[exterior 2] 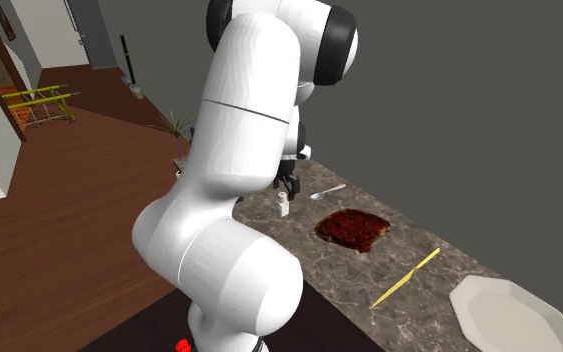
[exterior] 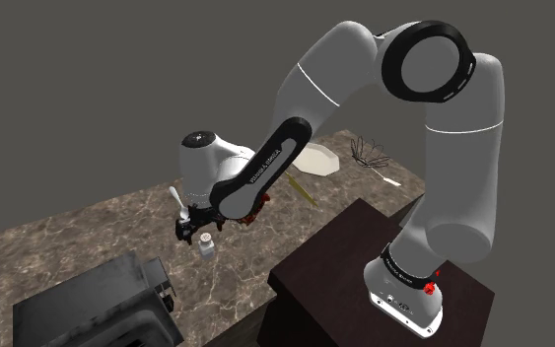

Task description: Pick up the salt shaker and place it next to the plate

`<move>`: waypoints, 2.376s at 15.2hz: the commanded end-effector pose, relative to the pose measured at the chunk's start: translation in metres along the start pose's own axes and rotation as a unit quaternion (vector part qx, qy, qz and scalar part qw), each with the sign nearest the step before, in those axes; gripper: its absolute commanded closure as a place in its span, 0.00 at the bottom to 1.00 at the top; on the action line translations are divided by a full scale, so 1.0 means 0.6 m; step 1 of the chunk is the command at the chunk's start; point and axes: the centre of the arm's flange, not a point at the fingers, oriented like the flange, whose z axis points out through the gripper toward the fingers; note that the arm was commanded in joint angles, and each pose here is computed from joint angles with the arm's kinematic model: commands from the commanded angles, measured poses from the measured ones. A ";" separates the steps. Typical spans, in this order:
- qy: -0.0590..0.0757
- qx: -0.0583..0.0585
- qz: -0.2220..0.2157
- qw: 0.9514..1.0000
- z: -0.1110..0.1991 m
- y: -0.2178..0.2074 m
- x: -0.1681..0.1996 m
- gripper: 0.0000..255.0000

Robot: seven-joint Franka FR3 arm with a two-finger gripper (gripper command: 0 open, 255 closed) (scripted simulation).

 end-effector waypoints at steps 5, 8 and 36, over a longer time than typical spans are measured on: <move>0.000 0.000 0.000 1.000 0.015 0.000 -0.001 0.00; 0.000 0.000 0.000 1.000 0.015 0.000 -0.001 0.00; 0.000 0.000 0.000 1.000 -0.144 -0.001 -0.003 1.00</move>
